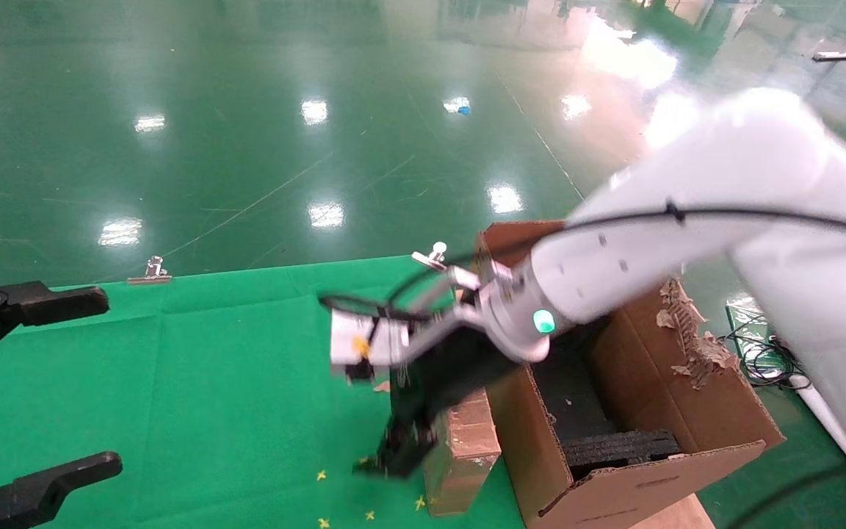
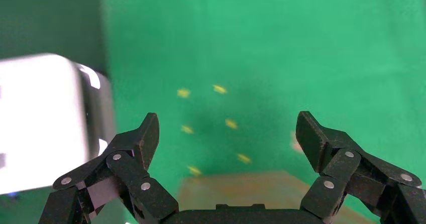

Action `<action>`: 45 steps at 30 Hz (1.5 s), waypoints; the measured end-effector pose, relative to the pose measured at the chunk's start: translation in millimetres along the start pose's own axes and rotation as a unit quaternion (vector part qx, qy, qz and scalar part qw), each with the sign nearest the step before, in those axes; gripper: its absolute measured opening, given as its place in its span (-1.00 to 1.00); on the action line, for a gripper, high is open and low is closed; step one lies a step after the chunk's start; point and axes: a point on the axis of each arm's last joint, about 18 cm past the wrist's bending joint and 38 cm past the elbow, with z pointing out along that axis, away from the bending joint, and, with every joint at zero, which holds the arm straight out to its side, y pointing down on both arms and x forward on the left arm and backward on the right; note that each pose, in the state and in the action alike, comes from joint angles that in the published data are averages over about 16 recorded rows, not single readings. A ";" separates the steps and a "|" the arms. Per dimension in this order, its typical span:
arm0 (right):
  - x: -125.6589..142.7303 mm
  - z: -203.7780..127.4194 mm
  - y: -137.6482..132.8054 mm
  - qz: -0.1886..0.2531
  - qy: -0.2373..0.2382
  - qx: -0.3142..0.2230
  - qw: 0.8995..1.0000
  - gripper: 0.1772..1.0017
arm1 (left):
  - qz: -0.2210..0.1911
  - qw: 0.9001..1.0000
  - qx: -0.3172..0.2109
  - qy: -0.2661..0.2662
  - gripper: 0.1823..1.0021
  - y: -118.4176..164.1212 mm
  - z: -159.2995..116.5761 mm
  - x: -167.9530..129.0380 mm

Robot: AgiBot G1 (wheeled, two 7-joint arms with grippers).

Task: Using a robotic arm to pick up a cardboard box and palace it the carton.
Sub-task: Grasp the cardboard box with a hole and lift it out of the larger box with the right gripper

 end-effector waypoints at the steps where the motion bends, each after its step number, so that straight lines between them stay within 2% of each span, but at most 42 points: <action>1: 4.4 -3.5 -3.6 0.000 0.009 -0.015 1.000 1.00 | 0.000 1.000 0.000 0.000 1.00 0.0 0.0 0.0; 9: 26.9 -39.8 -19.7 0.004 0.070 -0.104 0.992 1.00 | 0.000 1.000 0.000 0.000 1.00 0.0 0.0 0.0; 15: 29.0 -54.9 -15.1 0.012 0.082 -0.148 0.985 1.00 | 0.000 1.000 0.000 0.000 1.00 0.0 0.0 0.0; 26: 21.7 -51.1 -2.0 0.031 0.064 -0.186 0.980 1.00 | 0.000 1.000 0.000 0.000 1.00 0.0 0.0 0.0; 32: 23.2 -53.3 -2.6 0.052 0.073 -0.189 0.978 1.00 | 0.000 1.000 0.000 0.000 1.00 0.0 0.0 0.0; 36: 25.8 -60.1 -3.2 0.096 0.088 -0.182 0.975 1.00 | 0.000 1.000 0.000 0.000 1.00 0.0 0.0 0.0; 39: 27.9 -66.3 -2.2 0.152 0.100 -0.172 0.968 1.00 | 0.000 1.000 0.000 0.000 1.00 0.0 0.0 0.0; 42: 29.8 -72.1 0.6 0.225 0.107 -0.158 0.955 1.00 | 0.000 1.000 0.000 0.000 1.00 0.0 0.0 0.0; 45: 32.1 -75.8 5.2 0.306 0.108 -0.143 0.935 1.00 | 0.000 1.000 0.000 0.000 1.00 0.0 0.0 0.0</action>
